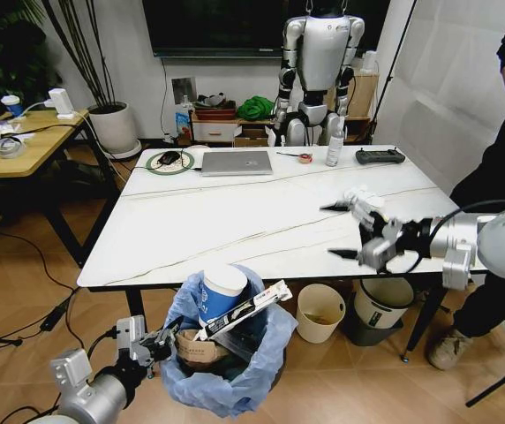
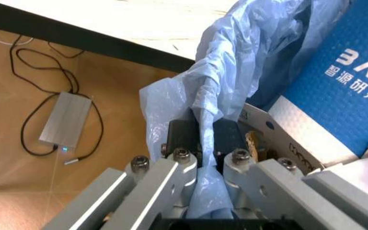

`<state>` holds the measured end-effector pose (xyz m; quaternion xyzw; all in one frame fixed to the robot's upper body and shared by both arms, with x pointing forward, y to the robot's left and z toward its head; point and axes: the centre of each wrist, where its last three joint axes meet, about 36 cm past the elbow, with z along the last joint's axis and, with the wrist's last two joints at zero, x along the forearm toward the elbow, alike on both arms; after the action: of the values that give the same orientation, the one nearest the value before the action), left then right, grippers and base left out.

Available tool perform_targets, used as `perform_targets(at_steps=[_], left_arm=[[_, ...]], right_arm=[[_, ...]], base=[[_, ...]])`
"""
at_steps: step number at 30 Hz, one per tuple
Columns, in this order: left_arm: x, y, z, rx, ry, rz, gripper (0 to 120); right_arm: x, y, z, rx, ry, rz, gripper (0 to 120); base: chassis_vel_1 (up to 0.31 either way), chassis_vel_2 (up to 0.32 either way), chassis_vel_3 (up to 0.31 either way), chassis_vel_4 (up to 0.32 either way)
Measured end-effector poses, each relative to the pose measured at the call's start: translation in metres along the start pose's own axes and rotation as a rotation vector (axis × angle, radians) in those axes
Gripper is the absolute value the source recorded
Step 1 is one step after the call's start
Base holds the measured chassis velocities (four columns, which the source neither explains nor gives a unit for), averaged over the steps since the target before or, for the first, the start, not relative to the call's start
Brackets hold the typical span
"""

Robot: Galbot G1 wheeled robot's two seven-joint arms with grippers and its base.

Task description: Pick up the trash bin and place the trash from the table into it.

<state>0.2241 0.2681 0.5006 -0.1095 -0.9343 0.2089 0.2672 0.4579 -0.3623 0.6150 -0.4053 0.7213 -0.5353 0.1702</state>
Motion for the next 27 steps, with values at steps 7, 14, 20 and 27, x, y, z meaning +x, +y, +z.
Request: perform_targets(at_steps=[7,14,20,27], left_arm=[[0.002,-0.002,0.0,-0.002,-0.002,0.006,0],[0.005,-0.003,-0.001,-0.003,-0.006,0.002,0],[0.005,-0.003,-0.001,0.0,-0.009,0.003,0],[0.006,-0.003,-0.002,-0.001,-0.013,0.0,0]], right_arm=[[-0.023,0.035,0.029,-0.597,-0.016,0.371,100],[-0.044,0.075,0.055,-0.943,0.035,0.539,100],[-0.057,0.1,0.109,-1.23,0.262,0.697,100],[-0.037,0.117,0.152,-1.302,0.424,0.668,100]], base=[[0.0,0.0,0.0,0.0],[0.0,0.0,0.0,0.0],[0.0,0.0,0.0,0.0],[0.0,0.0,0.0,0.0]])
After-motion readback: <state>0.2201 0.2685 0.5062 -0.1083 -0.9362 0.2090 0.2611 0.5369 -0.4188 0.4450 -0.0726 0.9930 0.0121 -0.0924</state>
